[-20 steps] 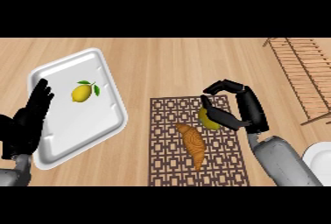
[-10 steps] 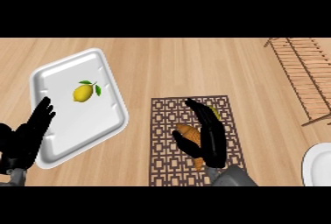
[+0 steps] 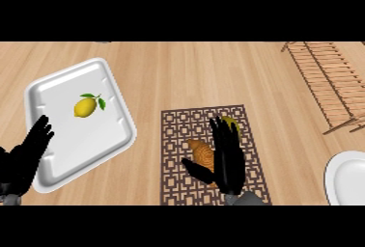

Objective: Pick the croissant from the placemat and place it in the tiered shelf

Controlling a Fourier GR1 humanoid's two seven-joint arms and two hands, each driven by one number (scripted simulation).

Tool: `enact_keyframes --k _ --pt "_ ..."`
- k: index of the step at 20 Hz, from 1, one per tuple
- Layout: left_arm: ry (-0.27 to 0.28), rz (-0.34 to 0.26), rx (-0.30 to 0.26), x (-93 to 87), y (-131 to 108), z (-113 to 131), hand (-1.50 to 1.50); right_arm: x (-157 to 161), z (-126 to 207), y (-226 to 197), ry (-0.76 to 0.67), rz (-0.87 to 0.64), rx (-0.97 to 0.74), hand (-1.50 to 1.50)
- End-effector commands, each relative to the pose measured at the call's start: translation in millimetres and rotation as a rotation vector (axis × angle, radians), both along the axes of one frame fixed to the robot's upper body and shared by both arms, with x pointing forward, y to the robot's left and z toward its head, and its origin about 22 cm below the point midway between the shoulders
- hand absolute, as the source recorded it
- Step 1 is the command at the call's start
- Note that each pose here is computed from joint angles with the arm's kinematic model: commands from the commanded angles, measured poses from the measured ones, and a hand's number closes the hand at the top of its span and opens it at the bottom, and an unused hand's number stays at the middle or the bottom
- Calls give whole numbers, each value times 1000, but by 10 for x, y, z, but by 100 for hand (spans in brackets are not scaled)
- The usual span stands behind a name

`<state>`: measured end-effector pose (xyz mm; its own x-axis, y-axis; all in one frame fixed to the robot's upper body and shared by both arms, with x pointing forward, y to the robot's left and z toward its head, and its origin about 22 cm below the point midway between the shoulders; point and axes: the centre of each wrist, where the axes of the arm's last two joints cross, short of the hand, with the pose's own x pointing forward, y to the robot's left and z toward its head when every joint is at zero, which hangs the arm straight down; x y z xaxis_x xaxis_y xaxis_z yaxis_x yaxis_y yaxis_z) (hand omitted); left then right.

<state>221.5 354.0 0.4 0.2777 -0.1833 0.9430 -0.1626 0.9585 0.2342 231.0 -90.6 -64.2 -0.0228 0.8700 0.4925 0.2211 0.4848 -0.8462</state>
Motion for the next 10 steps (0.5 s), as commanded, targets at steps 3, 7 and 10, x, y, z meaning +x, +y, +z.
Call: enact_keyframes --k 3,7,10 --pt "-14 -24 -4 45 -7 70 0 -23 -65 181 279 -76 -338 -150" --pt "-10 -30 -7 2 -71 -12 0 -8 149 344 388 -154 -521 -150" --pt "-19 -53 -21 30 -30 37 0 -26 442 531 418 -212 -616 -150"
